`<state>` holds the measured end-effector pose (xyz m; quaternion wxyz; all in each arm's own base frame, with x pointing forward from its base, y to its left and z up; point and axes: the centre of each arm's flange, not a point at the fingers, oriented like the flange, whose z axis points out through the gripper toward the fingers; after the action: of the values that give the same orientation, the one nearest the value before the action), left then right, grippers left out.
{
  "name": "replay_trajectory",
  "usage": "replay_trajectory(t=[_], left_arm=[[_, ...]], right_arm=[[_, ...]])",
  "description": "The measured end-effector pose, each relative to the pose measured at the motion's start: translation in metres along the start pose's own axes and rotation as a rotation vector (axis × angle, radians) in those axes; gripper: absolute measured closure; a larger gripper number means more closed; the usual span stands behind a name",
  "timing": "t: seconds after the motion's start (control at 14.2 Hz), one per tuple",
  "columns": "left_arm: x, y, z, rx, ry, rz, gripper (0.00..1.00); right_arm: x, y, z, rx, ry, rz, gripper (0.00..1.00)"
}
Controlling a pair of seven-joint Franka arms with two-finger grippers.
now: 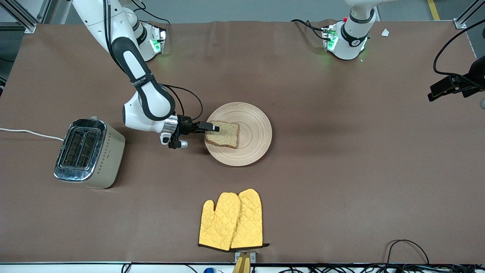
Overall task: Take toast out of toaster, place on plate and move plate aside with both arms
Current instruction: 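Lower the toast onto the plate and open the right gripper, then withdraw the right gripper back toward the toaster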
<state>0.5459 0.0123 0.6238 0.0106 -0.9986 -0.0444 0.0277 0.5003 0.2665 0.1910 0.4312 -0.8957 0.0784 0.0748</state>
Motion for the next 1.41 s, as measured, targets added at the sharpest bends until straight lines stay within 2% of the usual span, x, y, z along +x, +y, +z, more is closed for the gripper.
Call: replay_trajectory(t=[0.64, 0.78, 1.06, 1.2, 1.41], left_arm=[[0.0, 0.0, 0.0, 0.0, 0.0, 0.0, 0.0], [0.0, 0.0, 0.0, 0.0, 0.0, 0.0, 0.0], [0.0, 0.0, 0.0, 0.0, 0.0, 0.0, 0.0], [0.0, 0.0, 0.0, 0.0, 0.0, 0.0, 0.0], [0.0, 0.0, 0.0, 0.0, 0.0, 0.0, 0.0]], right_arm=[[0.012, 0.01, -0.017, -0.056, 0.007, -0.042, 0.0], [0.023, 0.017, -0.033, -0.09, 0.02, -0.06, 0.0], [0.037, 0.015, -0.055, -0.106, 0.016, -0.048, 0.0], [0.039, 0.003, -0.064, -0.145, 0.013, -0.042, 0.0], [0.047, -0.025, -0.09, -0.24, 0.009, -0.011, 0.0]])
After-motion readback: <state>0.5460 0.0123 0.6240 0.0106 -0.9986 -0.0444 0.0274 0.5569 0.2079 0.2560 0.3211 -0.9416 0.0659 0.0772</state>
